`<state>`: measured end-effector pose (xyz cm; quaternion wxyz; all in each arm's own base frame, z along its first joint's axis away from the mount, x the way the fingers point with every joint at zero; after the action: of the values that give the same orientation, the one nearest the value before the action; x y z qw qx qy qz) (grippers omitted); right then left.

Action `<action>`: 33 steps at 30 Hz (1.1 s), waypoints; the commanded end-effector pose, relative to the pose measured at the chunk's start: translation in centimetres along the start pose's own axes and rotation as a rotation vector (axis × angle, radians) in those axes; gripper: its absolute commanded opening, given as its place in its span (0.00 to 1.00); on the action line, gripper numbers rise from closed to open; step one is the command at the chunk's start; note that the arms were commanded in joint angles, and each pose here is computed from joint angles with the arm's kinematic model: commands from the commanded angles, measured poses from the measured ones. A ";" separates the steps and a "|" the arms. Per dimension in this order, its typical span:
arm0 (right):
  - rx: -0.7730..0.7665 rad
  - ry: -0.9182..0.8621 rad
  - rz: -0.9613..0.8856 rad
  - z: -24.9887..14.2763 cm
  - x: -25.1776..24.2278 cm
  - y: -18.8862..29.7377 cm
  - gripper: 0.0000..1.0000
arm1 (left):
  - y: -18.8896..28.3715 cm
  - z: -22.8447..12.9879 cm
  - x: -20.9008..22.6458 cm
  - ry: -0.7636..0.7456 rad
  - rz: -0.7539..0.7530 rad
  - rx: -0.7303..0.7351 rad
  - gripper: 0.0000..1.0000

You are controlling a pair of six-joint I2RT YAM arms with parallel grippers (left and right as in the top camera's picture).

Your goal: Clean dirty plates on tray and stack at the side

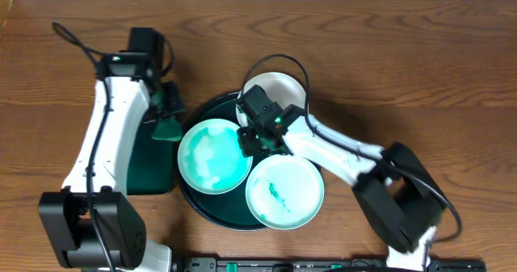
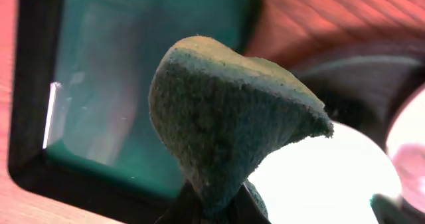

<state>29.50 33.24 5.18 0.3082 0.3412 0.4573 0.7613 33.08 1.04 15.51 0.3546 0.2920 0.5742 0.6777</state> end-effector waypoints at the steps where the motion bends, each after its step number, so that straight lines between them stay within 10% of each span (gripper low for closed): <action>1: -0.153 0.154 -0.144 2.4 1.1 4.5 0.01 | 0.5 0.9 0.8 0.014 -0.001 -0.015 0.07; 33: -0.601 0.402 -1.255 4.3 3.5 24.2 0.01 | 0.1 1.3 0.9 0.024 -0.006 -0.025 0.07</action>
<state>27.77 30.30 25.91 0.6267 -0.1910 0.4022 0.6395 33.45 2.27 15.56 0.3476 0.2742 0.5774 0.6861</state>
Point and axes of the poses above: each gripper's point midway between its finger pads, its own y axis back along the fingers, its own x axis along the line the jaws close on, z = x × y, the point moved 2 cm from there along y, back along the fingers, and after that the axes turned 14 degrees about y, right-handed, at the moved point
